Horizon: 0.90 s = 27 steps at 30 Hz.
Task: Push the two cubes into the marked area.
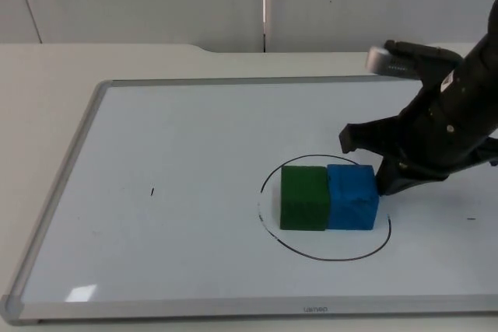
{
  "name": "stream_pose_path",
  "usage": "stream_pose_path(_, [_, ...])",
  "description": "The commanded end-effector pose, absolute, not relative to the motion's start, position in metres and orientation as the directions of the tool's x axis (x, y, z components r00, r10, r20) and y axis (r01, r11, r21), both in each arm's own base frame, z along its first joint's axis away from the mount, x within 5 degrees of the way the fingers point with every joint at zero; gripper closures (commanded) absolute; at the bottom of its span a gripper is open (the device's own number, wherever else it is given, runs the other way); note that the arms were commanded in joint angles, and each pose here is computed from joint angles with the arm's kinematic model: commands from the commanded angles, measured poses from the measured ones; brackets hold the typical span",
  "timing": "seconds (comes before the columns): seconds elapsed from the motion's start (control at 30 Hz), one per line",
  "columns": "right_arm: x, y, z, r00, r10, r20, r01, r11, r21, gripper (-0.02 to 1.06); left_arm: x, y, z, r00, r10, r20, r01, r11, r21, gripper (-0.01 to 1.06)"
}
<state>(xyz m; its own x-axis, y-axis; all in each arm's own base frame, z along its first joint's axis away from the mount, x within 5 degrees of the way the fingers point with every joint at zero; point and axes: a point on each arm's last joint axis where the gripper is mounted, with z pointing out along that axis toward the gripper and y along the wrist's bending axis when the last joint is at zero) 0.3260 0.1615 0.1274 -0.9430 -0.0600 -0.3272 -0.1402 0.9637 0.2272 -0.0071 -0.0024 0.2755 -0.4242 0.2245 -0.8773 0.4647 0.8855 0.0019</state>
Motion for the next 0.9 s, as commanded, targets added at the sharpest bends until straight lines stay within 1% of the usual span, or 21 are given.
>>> stream_pose_path(0.0, [0.326,0.164,0.128,-0.938,-0.078,-0.339,-0.159,0.963,0.218,1.04,-0.006,-0.002,0.275,-0.421,0.214,-0.882,0.456,0.890,-0.002,1.05])
stream_pose_path(0.13, [0.324,0.161,0.130,-0.931,-0.147,-0.334,-0.212,0.962,0.169,1.04,-0.006,-0.002,0.275,-0.421,0.214,-0.882,0.456,0.890,-0.002,1.05])
stream_pose_path(0.17, [0.324,0.161,0.130,-0.931,-0.147,-0.334,-0.212,0.962,0.169,1.04,-0.006,-0.002,0.275,-0.421,0.214,-0.882,0.456,0.890,-0.002,1.05])
stream_pose_path(0.23, [0.323,0.158,0.136,-0.923,-0.194,-0.333,-0.250,0.959,0.135,1.04,-0.006,-0.002,0.275,-0.421,0.214,-0.882,0.456,0.890,-0.002,1.05])
stream_pose_path(0.3, [0.321,0.155,0.148,-0.907,-0.234,-0.351,-0.286,0.952,0.105,1.04,-0.006,-0.002,0.275,-0.421,0.214,-0.882,0.456,0.890,-0.002,1.05])
stream_pose_path(0.33, [0.321,0.155,0.148,-0.907,-0.234,-0.351,-0.286,0.952,0.105,1.04,-0.006,-0.002,0.275,-0.421,0.214,-0.882,0.456,0.890,-0.002,1.05])
stream_pose_path(0.43, [0.315,0.149,0.188,-0.853,-0.279,-0.442,-0.338,0.939,0.060,1.04,-0.006,-0.002,0.275,-0.421,0.214,-0.882,0.456,0.890,-0.002,1.05])
stream_pose_path(0.47, [0.315,0.149,0.188,-0.853,-0.279,-0.442,-0.338,0.939,0.060,1.04,-0.006,-0.002,0.275,-0.421,0.214,-0.882,0.456,0.890,-0.002,1.05])
stream_pose_path(0.53, [0.309,0.146,0.219,-0.809,-0.276,-0.518,-0.355,0.933,0.057,1.04,-0.006,-0.002,0.275,-0.421,0.214,-0.882,0.456,0.890,-0.002,1.05])
stream_pose_path(0.57, [0.303,0.142,0.240,-0.772,-0.276,-0.573,-0.366,0.930,0.045,1.04,-0.006,-0.002,0.275,-0.421,0.214,-0.882,0.456,0.890,-0.002,1.05])
stream_pose_path(0.6, [0.303,0.142,0.240,-0.772,-0.276,-0.573,-0.366,0.930,0.045,1.04,-0.006,-0.002,0.275,-0.421,0.214,-0.882,0.456,0.890,-0.002,1.05])
stream_pose_path(0.73, [0.278,0.129,0.300,-0.656,-0.250,-0.712,-0.382,0.924,0.028,1.04,-0.006,-0.002,0.275,-0.421,0.214,-0.882,0.456,0.890,-0.002,1.05])
stream_pose_path(0.77, [0.278,0.129,0.300,-0.656,-0.250,-0.712,-0.382,0.924,0.028,1.04,-0.006,-0.002,0.275,-0.421,0.214,-0.882,0.456,0.890,-0.002,1.05])
stream_pose_path(0.83, [0.257,0.120,0.333,-0.572,-0.241,-0.784,-0.401,0.916,0.011,1.04,-0.006,-0.002,0.275,-0.421,0.214,-0.882,0.456,0.890,-0.002,1.05])
stream_pose_path(0.87, [0.255,0.118,0.337,-0.561,-0.244,-0.791,-0.406,0.914,0.005,1.04,-0.006,-0.002,0.275,-0.421,0.214,-0.882,0.456,0.890,-0.002,1.05])
